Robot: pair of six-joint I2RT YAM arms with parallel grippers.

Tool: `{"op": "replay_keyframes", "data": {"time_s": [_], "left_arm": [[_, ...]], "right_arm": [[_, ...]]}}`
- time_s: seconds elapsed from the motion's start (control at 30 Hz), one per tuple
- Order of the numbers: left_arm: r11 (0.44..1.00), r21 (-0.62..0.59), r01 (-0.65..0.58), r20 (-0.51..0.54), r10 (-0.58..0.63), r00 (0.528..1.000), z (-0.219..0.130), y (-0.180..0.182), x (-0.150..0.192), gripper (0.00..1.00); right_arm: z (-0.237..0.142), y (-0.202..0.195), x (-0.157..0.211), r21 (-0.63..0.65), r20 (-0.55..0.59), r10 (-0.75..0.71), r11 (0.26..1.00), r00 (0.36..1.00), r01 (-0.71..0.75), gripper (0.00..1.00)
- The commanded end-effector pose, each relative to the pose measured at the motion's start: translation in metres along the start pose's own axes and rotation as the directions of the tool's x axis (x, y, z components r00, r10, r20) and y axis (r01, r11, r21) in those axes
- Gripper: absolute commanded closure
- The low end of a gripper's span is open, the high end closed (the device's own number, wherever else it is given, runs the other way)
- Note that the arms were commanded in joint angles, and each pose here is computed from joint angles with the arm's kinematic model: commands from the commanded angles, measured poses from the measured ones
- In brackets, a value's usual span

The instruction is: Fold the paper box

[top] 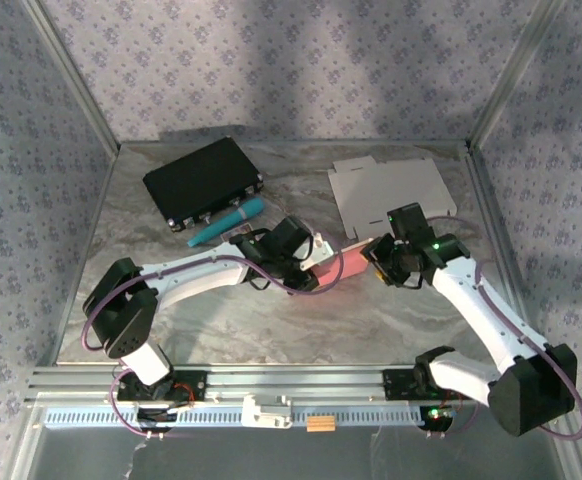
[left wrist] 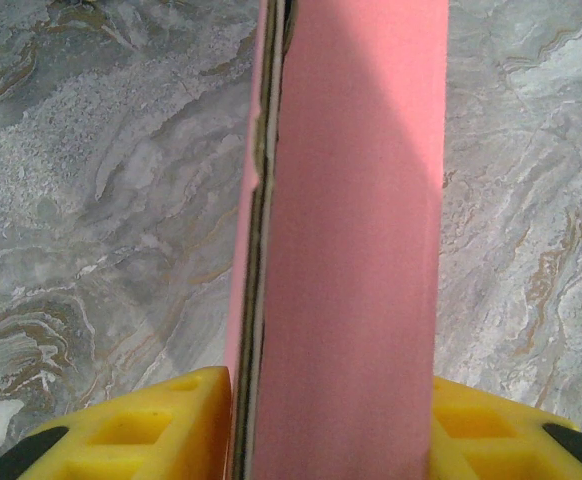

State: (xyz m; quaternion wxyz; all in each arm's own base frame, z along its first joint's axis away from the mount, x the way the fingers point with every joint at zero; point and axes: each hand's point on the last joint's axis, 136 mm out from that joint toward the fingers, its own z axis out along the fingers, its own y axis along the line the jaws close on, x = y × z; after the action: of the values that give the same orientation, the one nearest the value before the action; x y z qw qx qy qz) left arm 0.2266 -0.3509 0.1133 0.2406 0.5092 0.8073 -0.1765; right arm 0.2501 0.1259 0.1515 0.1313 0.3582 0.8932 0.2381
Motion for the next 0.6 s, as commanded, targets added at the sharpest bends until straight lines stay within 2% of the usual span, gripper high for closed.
{"op": "replay_keyframes", "data": {"time_s": [0.0, 0.1, 0.57], "left_arm": [[0.999, 0.022, 0.036, -0.082, -0.034, 0.996, 0.006, -0.001, 0.017, 0.57], [0.999, 0.024, 0.038, -0.082, -0.036, 0.996, 0.007, -0.002, 0.017, 0.57], [0.999, 0.003, 0.035, -0.058, -0.035, 0.998, 0.000, 0.002, 0.009, 0.55]], "right_arm": [[0.001, 0.008, -0.008, -0.025, 0.038, 0.029, 0.999, 0.999, -0.028, 0.52], [0.003, 0.009, -0.008, -0.023, 0.036, 0.034, 0.999, 0.999, -0.033, 0.52], [0.030, -0.015, -0.004, 0.061, -0.020, 0.080, 0.995, 0.997, -0.079, 0.69]]}}
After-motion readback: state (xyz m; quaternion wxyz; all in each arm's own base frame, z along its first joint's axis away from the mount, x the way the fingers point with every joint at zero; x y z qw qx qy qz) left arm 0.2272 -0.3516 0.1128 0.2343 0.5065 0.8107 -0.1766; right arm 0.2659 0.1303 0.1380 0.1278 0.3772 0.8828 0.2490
